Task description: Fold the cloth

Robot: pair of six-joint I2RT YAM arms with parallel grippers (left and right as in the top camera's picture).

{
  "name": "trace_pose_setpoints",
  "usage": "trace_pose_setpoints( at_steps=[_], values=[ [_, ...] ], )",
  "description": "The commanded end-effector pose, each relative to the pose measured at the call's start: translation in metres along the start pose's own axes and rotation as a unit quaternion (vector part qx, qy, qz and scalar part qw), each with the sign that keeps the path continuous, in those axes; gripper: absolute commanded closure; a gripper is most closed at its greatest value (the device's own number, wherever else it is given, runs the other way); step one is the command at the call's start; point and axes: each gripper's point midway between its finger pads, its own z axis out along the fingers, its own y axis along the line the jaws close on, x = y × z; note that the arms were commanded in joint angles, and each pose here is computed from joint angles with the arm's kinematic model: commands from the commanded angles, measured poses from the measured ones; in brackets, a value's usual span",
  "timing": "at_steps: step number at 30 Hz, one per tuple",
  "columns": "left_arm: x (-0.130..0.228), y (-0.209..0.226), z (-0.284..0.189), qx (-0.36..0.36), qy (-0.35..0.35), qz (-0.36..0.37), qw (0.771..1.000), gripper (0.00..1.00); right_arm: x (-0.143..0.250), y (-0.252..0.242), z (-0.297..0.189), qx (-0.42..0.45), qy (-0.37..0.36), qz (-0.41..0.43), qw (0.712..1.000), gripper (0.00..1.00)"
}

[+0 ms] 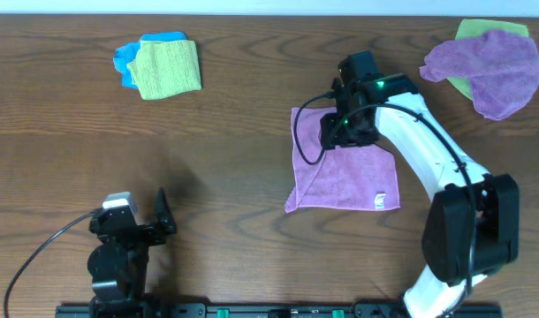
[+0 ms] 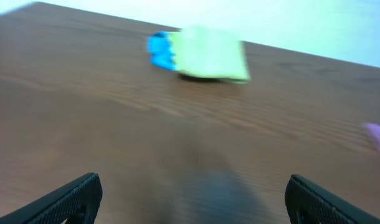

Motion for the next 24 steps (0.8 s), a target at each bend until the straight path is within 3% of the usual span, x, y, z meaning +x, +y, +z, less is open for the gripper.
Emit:
trace_pose_setpoints(
  at_steps=[1,4,9,18,24],
  values=[
    [0.010,-0.049,-0.005,0.145,0.022,-0.016,0.989,0.05,-0.015,-0.008,-0.042,0.037,-0.058,-0.022,0.997,0.30],
    [0.014,-0.077,-0.016,0.229,0.037,-0.015,0.973,0.05,-0.014,-0.006,-0.070,0.038,-0.091,-0.026,0.995,0.16],
    [0.018,-0.105,-0.034,0.322,0.050,-0.013,0.945,0.05,-0.007,0.001,-0.129,0.027,-0.163,-0.033,0.986,0.11],
    [0.007,-0.113,-0.040,0.344,0.072,-0.124,0.928,0.05,0.036,0.011,-0.174,0.021,-0.190,-0.050,0.980,0.13],
    [-0.030,-0.120,-0.047,0.370,-0.012,-0.084,0.925,0.05,0.070,0.007,-0.191,0.026,-0.209,-0.044,0.977,0.13]
  ],
)
